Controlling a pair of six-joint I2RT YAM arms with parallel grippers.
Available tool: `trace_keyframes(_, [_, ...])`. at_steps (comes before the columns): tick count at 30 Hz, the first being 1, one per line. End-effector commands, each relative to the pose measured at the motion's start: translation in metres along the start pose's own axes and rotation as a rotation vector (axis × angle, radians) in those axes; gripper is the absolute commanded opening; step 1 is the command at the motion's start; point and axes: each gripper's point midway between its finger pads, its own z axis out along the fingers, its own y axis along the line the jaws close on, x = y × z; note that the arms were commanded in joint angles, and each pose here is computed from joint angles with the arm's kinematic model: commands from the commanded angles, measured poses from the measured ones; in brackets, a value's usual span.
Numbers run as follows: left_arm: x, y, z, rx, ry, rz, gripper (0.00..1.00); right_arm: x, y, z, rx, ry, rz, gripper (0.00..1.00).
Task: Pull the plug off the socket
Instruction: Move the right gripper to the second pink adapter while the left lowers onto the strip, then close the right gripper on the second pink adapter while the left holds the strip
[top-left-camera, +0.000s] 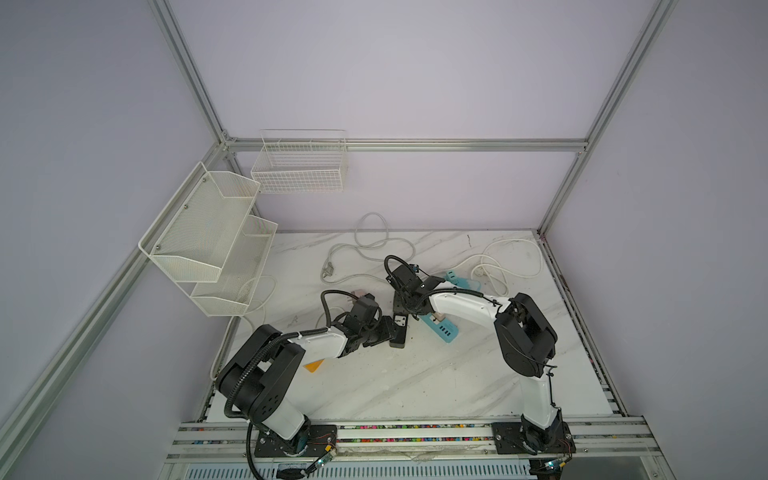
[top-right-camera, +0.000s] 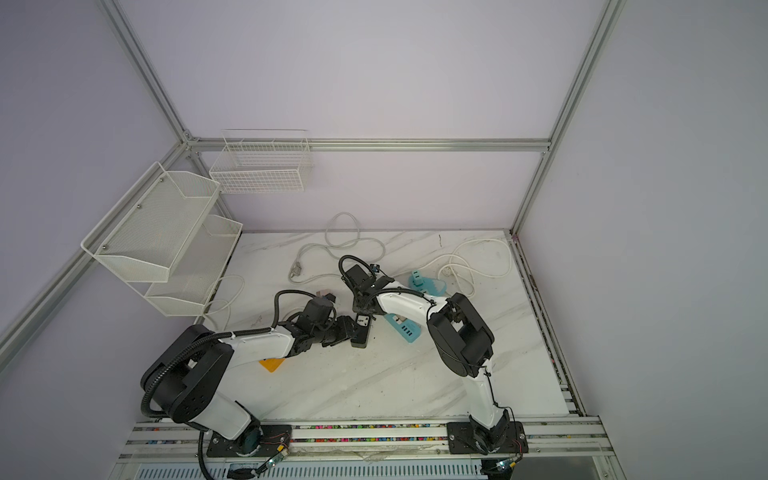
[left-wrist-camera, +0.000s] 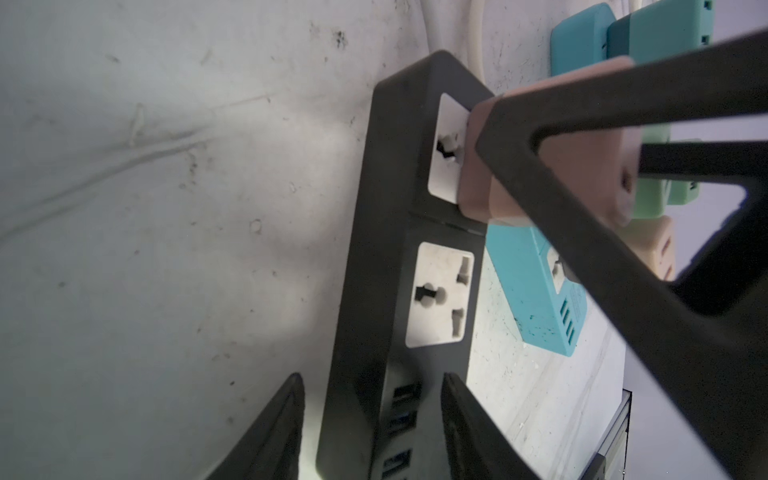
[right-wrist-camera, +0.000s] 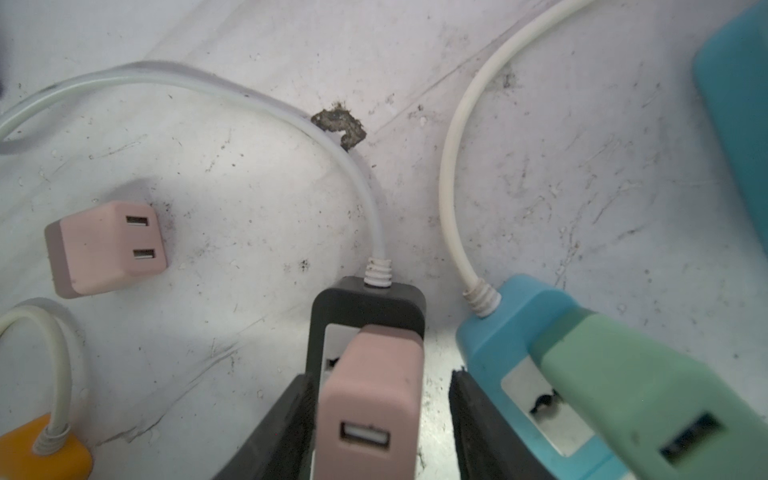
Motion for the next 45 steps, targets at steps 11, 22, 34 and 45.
trace_keyframes(11, [0.010, 0.002, 0.008, 0.017, 0.043, 0.022, 0.51, 0.004, -0.003, 0.012, 0.022, 0.012, -0.014, 0.51])
trace_keyframes(22, [0.024, 0.021, 0.007, -0.047, 0.073, 0.002, 0.50, 0.006, -0.004, 0.016, 0.029, 0.017, -0.022, 0.45])
trace_keyframes(34, [0.033, 0.033, 0.007, -0.092, 0.093, 0.001, 0.49, 0.005, -0.002, 0.014, 0.031, 0.015, -0.028, 0.38])
trace_keyframes(45, [0.048, 0.051, 0.009, -0.171, 0.135, -0.023, 0.49, -0.001, -0.001, 0.008, 0.036, 0.000, -0.033, 0.30])
